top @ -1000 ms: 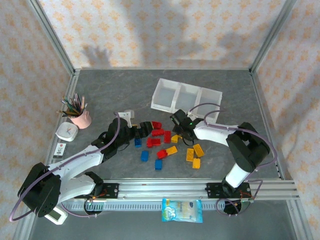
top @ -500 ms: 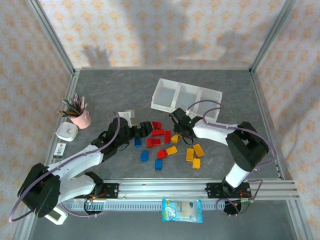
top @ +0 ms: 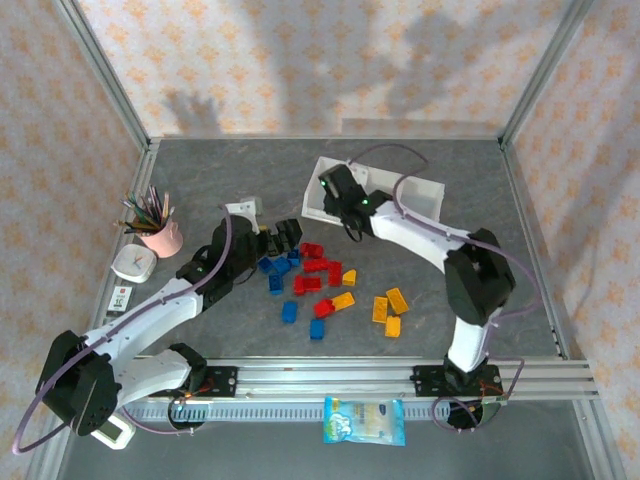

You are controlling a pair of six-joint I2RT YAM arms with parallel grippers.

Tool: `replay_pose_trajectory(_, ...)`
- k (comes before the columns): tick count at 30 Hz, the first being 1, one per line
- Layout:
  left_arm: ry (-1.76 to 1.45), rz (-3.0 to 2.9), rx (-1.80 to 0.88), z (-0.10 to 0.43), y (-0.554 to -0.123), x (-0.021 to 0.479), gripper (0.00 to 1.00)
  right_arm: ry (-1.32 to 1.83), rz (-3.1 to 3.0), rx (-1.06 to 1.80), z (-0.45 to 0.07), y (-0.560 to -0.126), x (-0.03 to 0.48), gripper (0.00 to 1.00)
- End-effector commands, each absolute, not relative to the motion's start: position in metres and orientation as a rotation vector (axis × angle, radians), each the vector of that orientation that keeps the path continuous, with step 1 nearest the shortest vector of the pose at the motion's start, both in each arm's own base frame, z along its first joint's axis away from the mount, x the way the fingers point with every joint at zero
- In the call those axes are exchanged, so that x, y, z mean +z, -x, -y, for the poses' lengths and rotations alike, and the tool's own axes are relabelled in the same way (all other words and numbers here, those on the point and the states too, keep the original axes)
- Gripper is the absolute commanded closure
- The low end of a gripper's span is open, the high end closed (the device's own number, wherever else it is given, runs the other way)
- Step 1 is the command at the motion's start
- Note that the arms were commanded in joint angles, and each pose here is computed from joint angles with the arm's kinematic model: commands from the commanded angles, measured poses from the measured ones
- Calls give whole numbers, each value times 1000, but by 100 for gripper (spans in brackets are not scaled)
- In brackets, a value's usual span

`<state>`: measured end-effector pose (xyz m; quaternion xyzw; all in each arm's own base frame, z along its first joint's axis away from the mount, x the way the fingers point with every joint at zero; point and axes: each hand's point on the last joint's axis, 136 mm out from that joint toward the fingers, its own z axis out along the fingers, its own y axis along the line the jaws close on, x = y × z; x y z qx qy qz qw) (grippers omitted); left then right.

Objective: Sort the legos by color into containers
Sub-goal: Place the lego in the container.

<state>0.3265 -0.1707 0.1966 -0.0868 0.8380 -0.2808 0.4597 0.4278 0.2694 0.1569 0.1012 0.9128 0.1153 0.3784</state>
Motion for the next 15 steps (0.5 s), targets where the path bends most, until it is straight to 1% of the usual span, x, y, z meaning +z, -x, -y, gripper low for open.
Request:
replay_pose_trajectory(1, 253, -2063, -630, 155, -338, 198, 1, -187, -2309, 199, -268, -458, 153, 70)
replay_pose_trajectory(8, 292, -2039, -633, 143, -351, 200, 1, -168, -2327, 163, -272, -511, 127, 70)
replay_pose_trajectory(11, 295, -2035, -634, 142, -353, 200, 1, -153, -2322, 139, -274, -521, 125, 63)
replay_pose_trajectory(14, 289, -2039, -643, 144, -353, 201, 1, -143, -2307, 136, -273, -524, 133, 53)
replay_pose_trajectory(15, 287, -2042, -645, 144, -353, 201, 1, -129, -2301, 146, -274, -523, 137, 51)
